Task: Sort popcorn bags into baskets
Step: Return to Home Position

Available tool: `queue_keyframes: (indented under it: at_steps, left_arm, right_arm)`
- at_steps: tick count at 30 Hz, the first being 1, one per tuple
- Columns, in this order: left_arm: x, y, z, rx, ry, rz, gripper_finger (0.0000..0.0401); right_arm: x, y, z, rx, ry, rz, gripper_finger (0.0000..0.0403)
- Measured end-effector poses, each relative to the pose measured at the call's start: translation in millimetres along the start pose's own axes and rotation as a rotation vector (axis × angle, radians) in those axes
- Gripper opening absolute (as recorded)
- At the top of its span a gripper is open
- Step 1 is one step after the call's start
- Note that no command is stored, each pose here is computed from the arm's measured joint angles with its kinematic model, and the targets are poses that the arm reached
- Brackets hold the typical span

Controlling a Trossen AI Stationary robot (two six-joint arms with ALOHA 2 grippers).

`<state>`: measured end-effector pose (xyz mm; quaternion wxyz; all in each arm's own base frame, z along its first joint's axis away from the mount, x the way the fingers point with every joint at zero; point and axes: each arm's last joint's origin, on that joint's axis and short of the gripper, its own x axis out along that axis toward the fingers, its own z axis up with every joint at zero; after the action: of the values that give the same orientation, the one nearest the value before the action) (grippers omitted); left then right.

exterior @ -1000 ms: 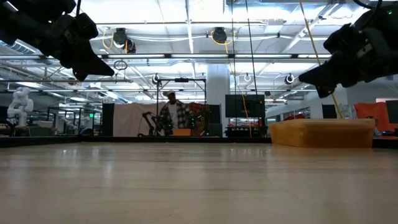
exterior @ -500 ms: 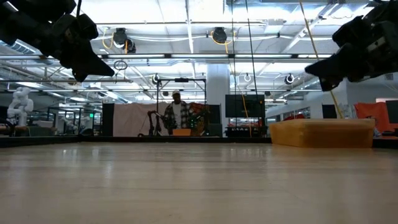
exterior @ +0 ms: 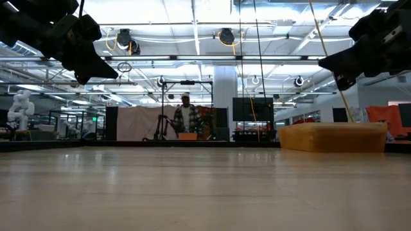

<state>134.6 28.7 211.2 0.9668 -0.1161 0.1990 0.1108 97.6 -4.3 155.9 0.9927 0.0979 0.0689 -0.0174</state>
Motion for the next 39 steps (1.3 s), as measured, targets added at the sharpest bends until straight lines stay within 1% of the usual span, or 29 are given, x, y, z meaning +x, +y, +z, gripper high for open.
queue_keyframes:
  at_steps: [4, 8, 11, 14, 16, 21, 29, 33, 39]
  left_arm:
    - [0.2, 0.1, -0.1, -0.001, 0.001, 0.001, 0.0006]
    - [0.3, 0.1, -0.3, 0.001, 0.003, 0.002, 0.0003]
    - [0.3, 0.1, -0.4, 0.006, 0.004, 0.002, 0.0005]
    - [0.3, 0.1, -0.4, 0.013, 0.004, 0.001, 0.0004]
    - [0.3, 0.1, -0.4, 0.021, 0.004, 0.001, 0.0003]
    - [-4.9, -0.6, 1.4, 0.028, -0.028, -0.006, 0.0003]
    - [-22.3, -0.8, -0.4, 0.071, -0.068, -0.012, 0.0002]
    - [-28.0, 0.0, -4.9, 0.083, -0.103, -0.014, 0.0002]
    - [-15.1, 4.8, -27.8, 0.037, -0.209, -0.031, 0.0001]
  right_arm:
    - [0.2, 4.5, 7.8, -0.020, -0.104, 0.003, 0.0000]
    - [2.0, 6.2, 6.4, -0.006, -0.085, 0.009, 0.0000]
    - [2.4, 8.1, 5.4, 0.013, -0.069, 0.051, 0.0000]
    - [2.7, 8.4, 5.1, 0.013, -0.064, 0.056, 0.0000]
    - [2.9, 7.9, 5.4, -0.015, -0.069, 0.038, 0.0000]
    - [2.9, 7.9, 6.6, -0.077, -0.082, 0.037, 0.0000]
    - [2.9, 7.9, 6.8, -0.087, -0.084, 0.036, 0.0000]
    - [2.9, 7.9, 6.8, -0.087, -0.085, 0.036, 0.0000]
    - [2.9, 7.9, 6.8, -0.087, -0.085, 0.036, 0.0000]
